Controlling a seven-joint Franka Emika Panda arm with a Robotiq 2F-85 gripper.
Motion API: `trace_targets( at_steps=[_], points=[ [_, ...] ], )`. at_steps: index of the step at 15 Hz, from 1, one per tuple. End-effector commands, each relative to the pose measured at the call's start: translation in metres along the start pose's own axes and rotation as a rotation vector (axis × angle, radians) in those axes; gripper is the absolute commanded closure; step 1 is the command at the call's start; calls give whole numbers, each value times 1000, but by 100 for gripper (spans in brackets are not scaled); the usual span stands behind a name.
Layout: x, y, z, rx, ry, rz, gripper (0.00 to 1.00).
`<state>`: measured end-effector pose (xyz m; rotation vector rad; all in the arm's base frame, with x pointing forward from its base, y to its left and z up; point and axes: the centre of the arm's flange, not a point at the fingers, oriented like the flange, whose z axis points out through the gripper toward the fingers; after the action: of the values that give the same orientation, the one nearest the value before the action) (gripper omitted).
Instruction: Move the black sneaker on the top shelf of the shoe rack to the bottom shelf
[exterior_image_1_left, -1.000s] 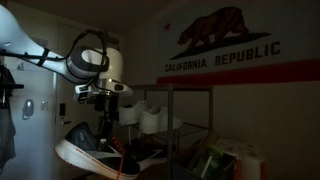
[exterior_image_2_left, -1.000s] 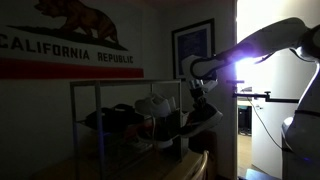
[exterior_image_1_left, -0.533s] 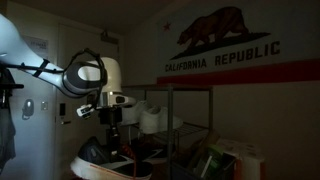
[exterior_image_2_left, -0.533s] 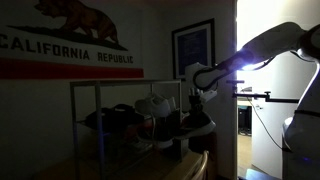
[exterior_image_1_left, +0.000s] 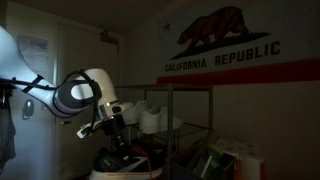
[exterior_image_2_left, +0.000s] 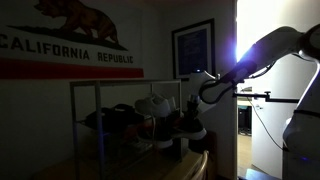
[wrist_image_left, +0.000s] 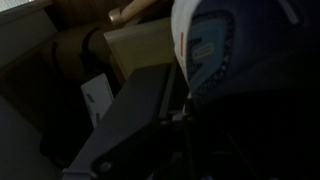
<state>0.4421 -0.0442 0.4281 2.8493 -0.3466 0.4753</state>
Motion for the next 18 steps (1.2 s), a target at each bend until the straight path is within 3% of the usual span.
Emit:
trace_targets(
  at_steps=[1,7,18],
  points=[
    [-10,1,6,-49,139,83,93],
    [4,-9,18,-83,268,174,93],
    [51,-57,60,-90,345,189,93]
  ],
)
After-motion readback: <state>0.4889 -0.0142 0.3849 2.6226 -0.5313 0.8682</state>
